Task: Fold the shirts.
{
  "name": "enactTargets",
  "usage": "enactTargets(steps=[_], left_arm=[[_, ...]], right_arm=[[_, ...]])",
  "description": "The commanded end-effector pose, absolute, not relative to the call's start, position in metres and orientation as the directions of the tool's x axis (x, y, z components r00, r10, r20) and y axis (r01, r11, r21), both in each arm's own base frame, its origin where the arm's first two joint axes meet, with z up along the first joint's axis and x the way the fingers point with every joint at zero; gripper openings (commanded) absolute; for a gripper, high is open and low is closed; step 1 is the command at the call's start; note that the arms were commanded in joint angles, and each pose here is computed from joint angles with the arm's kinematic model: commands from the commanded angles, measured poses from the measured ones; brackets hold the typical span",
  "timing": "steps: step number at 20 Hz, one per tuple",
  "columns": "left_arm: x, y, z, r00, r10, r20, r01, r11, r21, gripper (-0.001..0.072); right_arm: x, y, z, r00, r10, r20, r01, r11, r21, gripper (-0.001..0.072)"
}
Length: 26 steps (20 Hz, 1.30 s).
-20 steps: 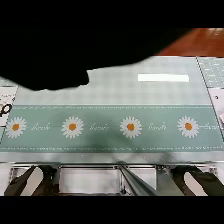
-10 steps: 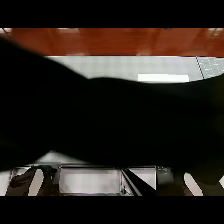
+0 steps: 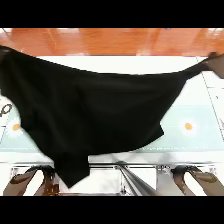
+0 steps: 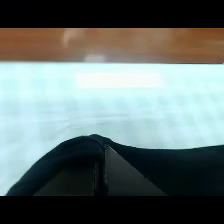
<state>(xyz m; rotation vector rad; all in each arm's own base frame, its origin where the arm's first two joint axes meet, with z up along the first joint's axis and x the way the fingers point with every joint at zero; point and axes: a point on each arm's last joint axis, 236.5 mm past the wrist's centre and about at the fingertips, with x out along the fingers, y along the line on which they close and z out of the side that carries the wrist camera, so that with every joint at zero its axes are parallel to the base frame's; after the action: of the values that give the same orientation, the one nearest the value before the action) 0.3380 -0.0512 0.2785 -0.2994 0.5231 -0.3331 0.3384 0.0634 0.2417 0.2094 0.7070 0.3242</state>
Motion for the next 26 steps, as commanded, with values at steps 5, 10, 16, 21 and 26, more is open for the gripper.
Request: enactTargets(steps=[5,10,16,21,26], left_arm=[[0.503,-0.016,0.127,0.806,-0.289,-0.516,0.047,0.901,-0.432,0.0026],[0.528,-0.065,0.048,0.69,-0.373,-0.62,0.068,0.887,-0.458,0.0028],[0.48,-0.019,0.024,0.498,-0.356,-0.791,-0.005,0.911,-0.413,0.0507],[0.376,0.089,0.023,0.342,-0.31,-0.887,-0.395,0.809,-0.435,0.0507],[0.259,0.033,-0.052,0.183,-0.591,-0.786,-0.538,0.609,-0.583,0.0504]], right_arm=[[0.515,0.052,0.086,0.71,0.408,-0.575,-0.051,0.843,0.535,0.0028],[0.566,0.06,0.03,0.695,0.472,-0.541,0.062,0.711,0.7,0.003],[0.541,0.025,0.049,0.66,0.518,-0.544,0.08,0.671,0.737,0.0416],[0.438,-0.053,0.059,0.536,0.502,-0.679,0.185,0.715,0.675,0.0409],[0.354,-0.042,0.004,0.56,0.428,-0.71,0.299,0.694,0.655,0.0411]])
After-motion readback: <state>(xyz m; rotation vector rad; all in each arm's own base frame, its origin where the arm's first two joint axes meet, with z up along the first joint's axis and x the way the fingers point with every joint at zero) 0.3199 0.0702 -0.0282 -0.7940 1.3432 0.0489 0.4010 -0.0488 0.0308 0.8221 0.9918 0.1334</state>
